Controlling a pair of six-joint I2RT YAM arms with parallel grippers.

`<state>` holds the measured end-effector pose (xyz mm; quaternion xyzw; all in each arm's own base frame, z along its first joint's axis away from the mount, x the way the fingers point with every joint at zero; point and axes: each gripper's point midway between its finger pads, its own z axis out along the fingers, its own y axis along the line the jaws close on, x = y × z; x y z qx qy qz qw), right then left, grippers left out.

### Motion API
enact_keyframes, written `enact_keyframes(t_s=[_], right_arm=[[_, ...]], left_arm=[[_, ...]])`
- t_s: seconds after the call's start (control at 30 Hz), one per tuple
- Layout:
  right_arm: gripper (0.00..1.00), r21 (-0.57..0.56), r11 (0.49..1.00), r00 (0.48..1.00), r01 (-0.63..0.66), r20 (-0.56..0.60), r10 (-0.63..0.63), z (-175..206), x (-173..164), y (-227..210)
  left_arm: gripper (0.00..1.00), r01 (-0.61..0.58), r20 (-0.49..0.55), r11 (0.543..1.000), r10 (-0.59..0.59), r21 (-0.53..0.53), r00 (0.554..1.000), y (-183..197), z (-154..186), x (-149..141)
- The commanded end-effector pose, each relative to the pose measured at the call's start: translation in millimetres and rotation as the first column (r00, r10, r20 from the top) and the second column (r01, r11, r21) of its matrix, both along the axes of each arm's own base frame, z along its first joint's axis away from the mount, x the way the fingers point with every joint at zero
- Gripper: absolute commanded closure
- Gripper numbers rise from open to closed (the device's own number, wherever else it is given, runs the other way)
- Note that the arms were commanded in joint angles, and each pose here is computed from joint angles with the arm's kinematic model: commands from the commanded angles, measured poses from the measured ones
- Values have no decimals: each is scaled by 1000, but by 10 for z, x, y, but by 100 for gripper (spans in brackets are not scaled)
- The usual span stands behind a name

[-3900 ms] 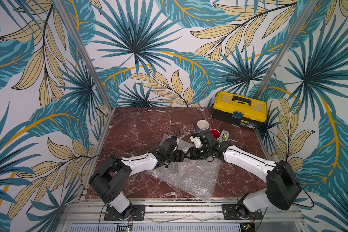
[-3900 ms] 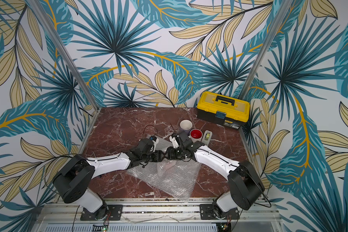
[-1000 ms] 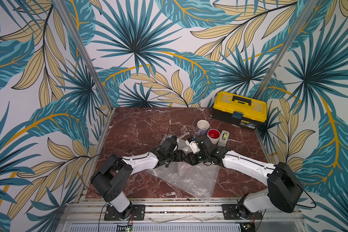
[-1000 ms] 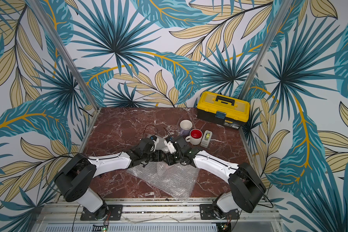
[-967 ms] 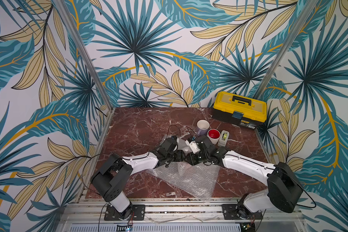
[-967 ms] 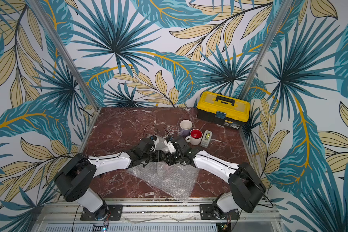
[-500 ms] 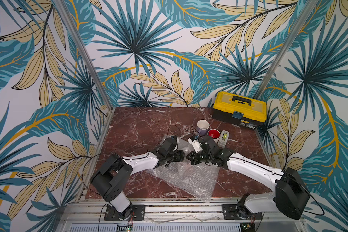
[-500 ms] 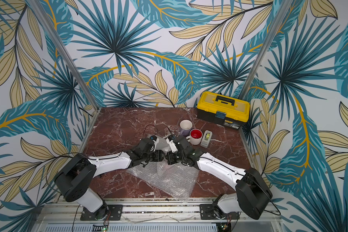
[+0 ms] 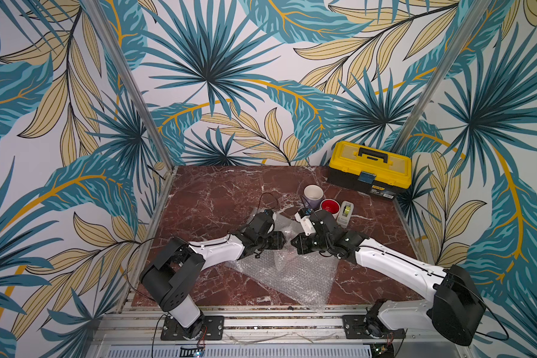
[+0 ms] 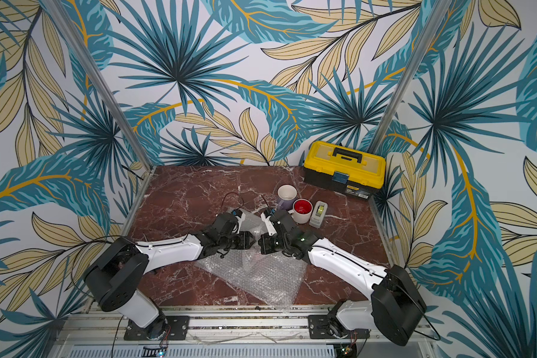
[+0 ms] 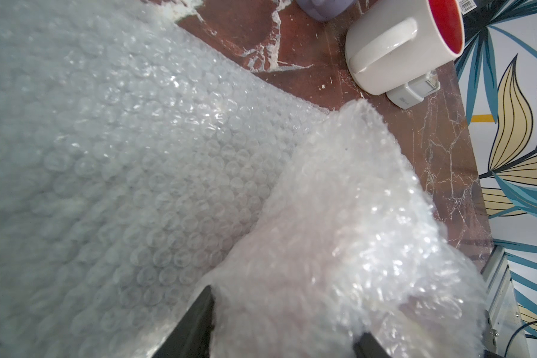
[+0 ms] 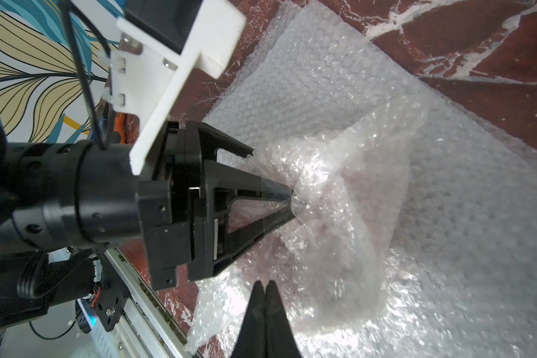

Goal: Wrap mugs in bubble wrap
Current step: Stick the tape on the bubble wrap.

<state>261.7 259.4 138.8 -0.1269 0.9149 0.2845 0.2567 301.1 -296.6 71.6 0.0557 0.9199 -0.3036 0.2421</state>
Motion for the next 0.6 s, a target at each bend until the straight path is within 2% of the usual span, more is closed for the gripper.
enact_keyframes(t_s=[0.0, 0.3, 0.5, 0.57], right_arm=[[100, -4, 1000, 999, 31, -44, -31, -81, -108, -78], [100, 76, 990, 990, 121, -86, -114, -42, -110, -77], [100, 73, 965, 961, 250, -140, -238, -160, -91, -199], [100, 105, 950, 950, 293, -145, -277, -161, -45, -194]], left_arm=[[45, 9, -33, 998, -7, 58, 999, 51, -152, -51], [45, 10, -36, 998, -7, 60, 999, 56, -165, -57], [45, 11, -33, 998, -9, 60, 999, 59, -158, -58], [45, 11, -33, 998, -9, 61, 999, 59, -164, -61]])
